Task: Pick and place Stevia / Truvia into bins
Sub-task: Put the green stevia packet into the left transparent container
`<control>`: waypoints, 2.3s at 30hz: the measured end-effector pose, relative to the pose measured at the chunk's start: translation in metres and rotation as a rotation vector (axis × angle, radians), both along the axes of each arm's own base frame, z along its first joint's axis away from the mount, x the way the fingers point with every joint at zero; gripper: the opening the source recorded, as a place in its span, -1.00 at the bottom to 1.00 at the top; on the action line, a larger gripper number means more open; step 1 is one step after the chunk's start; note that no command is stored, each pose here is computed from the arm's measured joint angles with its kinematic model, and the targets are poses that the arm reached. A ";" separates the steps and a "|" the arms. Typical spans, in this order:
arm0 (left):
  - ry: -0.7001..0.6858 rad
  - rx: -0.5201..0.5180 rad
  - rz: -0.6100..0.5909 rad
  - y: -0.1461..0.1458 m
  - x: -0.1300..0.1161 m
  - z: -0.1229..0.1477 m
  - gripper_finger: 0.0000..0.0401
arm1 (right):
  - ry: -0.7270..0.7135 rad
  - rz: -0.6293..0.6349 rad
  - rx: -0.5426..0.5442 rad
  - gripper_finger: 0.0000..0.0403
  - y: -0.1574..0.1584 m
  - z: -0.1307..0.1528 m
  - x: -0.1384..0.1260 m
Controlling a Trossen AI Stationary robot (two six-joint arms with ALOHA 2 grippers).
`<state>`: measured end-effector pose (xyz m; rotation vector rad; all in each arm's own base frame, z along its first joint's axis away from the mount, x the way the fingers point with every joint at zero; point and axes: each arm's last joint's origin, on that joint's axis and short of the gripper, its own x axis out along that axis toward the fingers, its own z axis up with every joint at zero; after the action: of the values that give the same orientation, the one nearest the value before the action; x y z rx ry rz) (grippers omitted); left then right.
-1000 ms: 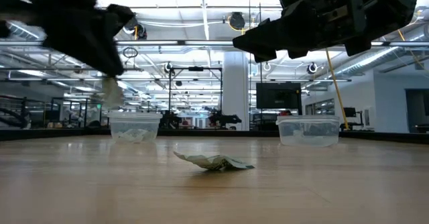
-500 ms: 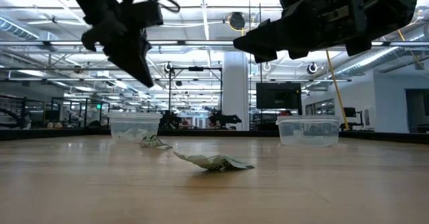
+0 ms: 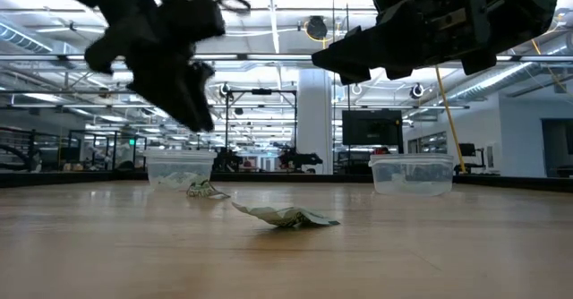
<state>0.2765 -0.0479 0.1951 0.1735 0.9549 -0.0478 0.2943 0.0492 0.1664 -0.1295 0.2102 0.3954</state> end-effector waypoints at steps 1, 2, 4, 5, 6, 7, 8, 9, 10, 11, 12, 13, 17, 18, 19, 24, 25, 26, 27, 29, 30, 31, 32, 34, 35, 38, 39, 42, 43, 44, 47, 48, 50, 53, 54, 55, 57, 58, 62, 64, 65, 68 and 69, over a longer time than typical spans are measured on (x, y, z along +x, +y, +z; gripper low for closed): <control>0.011 -0.001 -0.011 -0.003 0.004 -0.007 -0.12 | 0.000 0.000 0.000 -0.28 0.000 0.000 0.000; 0.031 0.006 -0.021 -0.006 0.006 -0.014 -0.12 | 0.001 0.000 0.000 -0.28 0.000 0.000 0.000; 0.032 0.035 -0.038 -0.011 0.013 -0.026 -0.13 | 0.006 0.000 0.000 -0.28 0.000 0.000 0.000; 0.023 0.043 -0.045 -0.013 0.016 -0.029 -0.15 | 0.008 0.000 0.000 -0.28 0.000 -0.001 0.000; 0.027 0.052 -0.046 -0.013 0.017 -0.032 -0.17 | 0.009 0.000 0.000 -0.28 0.000 -0.001 0.000; 0.032 0.056 -0.042 -0.014 0.018 -0.035 -0.20 | 0.013 0.000 -0.001 -0.28 0.000 -0.001 0.000; 0.023 0.052 -0.036 -0.015 0.020 -0.037 -0.23 | 0.017 -0.001 -0.001 -0.28 0.000 -0.001 0.000; 0.018 0.044 -0.027 -0.015 0.021 -0.038 -0.27 | 0.023 -0.001 0.000 -0.28 0.000 -0.002 0.000; 0.023 0.037 -0.015 -0.015 0.021 -0.040 -0.30 | 0.028 -0.001 0.000 -0.28 0.000 -0.002 -0.001; 0.026 0.030 -0.004 -0.015 0.021 -0.040 -0.33 | 0.031 -0.001 -0.001 -0.28 0.000 -0.003 -0.001; 0.018 0.022 0.004 -0.015 0.022 -0.040 -0.36 | 0.036 -0.001 -0.002 -0.28 0.000 -0.003 -0.001; 0.012 0.016 0.009 -0.015 0.023 -0.040 -0.38 | 0.039 -0.001 -0.002 -0.28 0.000 -0.003 -0.001; 0.029 -0.010 0.038 -0.015 0.023 -0.043 -0.43 | 0.042 -0.001 -0.002 -0.28 0.000 -0.004 -0.001; 0.034 -0.017 0.041 -0.016 0.023 -0.045 -0.44 | 0.041 -0.001 -0.002 -0.28 0.000 -0.004 -0.001; 0.047 -0.021 0.040 -0.016 0.022 -0.046 -0.44 | 0.040 -0.001 -0.002 -0.28 0.000 -0.004 -0.001; 0.066 -0.040 0.020 -0.018 0.024 -0.054 -0.42 | 0.036 -0.001 -0.002 -0.28 0.000 -0.003 -0.001; 0.063 -0.038 0.019 -0.019 0.025 -0.055 -0.41 | 0.036 -0.001 -0.002 -0.28 0.000 -0.003 -0.001; 0.060 -0.036 0.017 -0.019 0.026 -0.056 -0.40 | 0.037 -0.001 -0.002 -0.28 0.000 -0.003 -0.001; 0.062 -0.034 0.017 -0.019 0.026 -0.057 -0.39 | 0.037 -0.001 -0.002 -0.28 0.000 -0.003 -0.001; 0.068 -0.030 0.016 -0.019 0.026 -0.058 -0.38 | 0.037 -0.001 -0.002 -0.28 0.000 -0.003 -0.001; 0.064 -0.030 0.016 -0.019 0.026 -0.057 -0.38 | 0.037 -0.001 -0.002 -0.28 0.000 -0.003 -0.001; 0.059 -0.021 0.022 -0.019 0.026 -0.057 -0.39 | 0.037 -0.001 -0.002 -0.28 0.000 -0.003 -0.001; 0.056 -0.006 0.031 -0.018 0.026 -0.057 -0.40 | 0.037 -0.001 -0.002 -0.28 0.000 -0.003 -0.001; 0.051 0.023 0.050 -0.017 0.026 -0.057 -0.41 | 0.037 -0.001 -0.002 -0.28 0.000 -0.003 -0.001; 0.051 0.032 0.054 -0.017 0.026 -0.057 -0.42 | 0.037 -0.001 -0.002 -0.28 0.000 -0.003 -0.001; 0.056 0.030 0.050 -0.017 0.026 -0.057 -0.44 | 0.037 -0.001 -0.002 -0.28 0.000 -0.003 -0.001; 0.057 0.025 0.047 -0.017 0.026 -0.057 -0.44 | 0.037 -0.001 -0.002 -0.28 0.000 -0.003 -0.001; 0.061 0.009 0.038 -0.017 0.026 -0.057 -0.44 | 0.037 -0.001 -0.002 -0.28 0.000 -0.003 -0.001; 0.061 0.009 0.038 -0.017 0.026 -0.057 -0.44 | 0.037 -0.001 -0.002 -0.28 0.000 -0.003 -0.001; 0.061 0.009 0.038 -0.017 0.026 -0.057 -0.44 | 0.037 -0.001 -0.002 -0.28 0.000 -0.003 -0.001; 0.061 0.009 0.038 -0.017 0.026 -0.057 -0.44 | 0.037 -0.001 -0.002 -0.28 0.000 -0.003 -0.001; 0.061 0.009 0.038 -0.017 0.026 -0.057 -0.44 | 0.037 -0.001 -0.002 -0.28 0.000 -0.003 -0.001; 0.060 0.009 0.038 -0.017 0.026 -0.057 -0.44 | 0.037 -0.001 -0.002 -0.28 0.000 -0.003 -0.001; 0.060 0.008 0.039 -0.017 0.026 -0.057 -0.44 | 0.037 -0.001 -0.002 -0.28 0.000 -0.003 -0.001; 0.060 0.007 0.041 -0.017 0.026 -0.057 -0.44 | 0.037 -0.001 -0.002 -0.28 0.000 -0.003 -0.001; 0.059 0.006 0.043 -0.017 0.026 -0.057 -0.44 | 0.037 -0.001 -0.002 -0.28 0.000 -0.003 -0.001; 0.053 0.004 0.044 -0.017 0.026 -0.057 -0.44 | 0.037 -0.001 -0.002 -0.28 0.000 -0.003 -0.001; 0.051 0.003 0.044 -0.017 0.026 -0.057 -0.44 | 0.038 -0.001 -0.002 -0.28 0.000 -0.003 -0.001; 0.056 0.007 0.045 -0.017 0.026 -0.063 -0.44 | 0.038 -0.001 -0.002 -0.28 0.000 -0.003 -0.001; 0.070 0.011 0.046 -0.016 0.022 -0.069 -0.44 | 0.038 -0.001 -0.001 -0.28 0.000 -0.003 -0.001; 0.065 0.012 0.047 -0.017 0.024 -0.071 -0.44 | 0.039 -0.001 -0.001 -0.28 0.000 -0.003 -0.001; 0.056 0.026 0.046 -0.018 0.023 -0.072 -0.44 | 0.039 -0.001 -0.002 -0.28 0.000 -0.004 -0.001; 0.052 0.030 0.046 -0.019 0.023 -0.072 -0.44 | 0.040 -0.001 -0.002 -0.28 0.000 -0.004 -0.001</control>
<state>0.2991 -0.0664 0.1228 0.1788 1.0112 0.0052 0.2933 0.0492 0.1626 -0.1234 0.2505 0.3969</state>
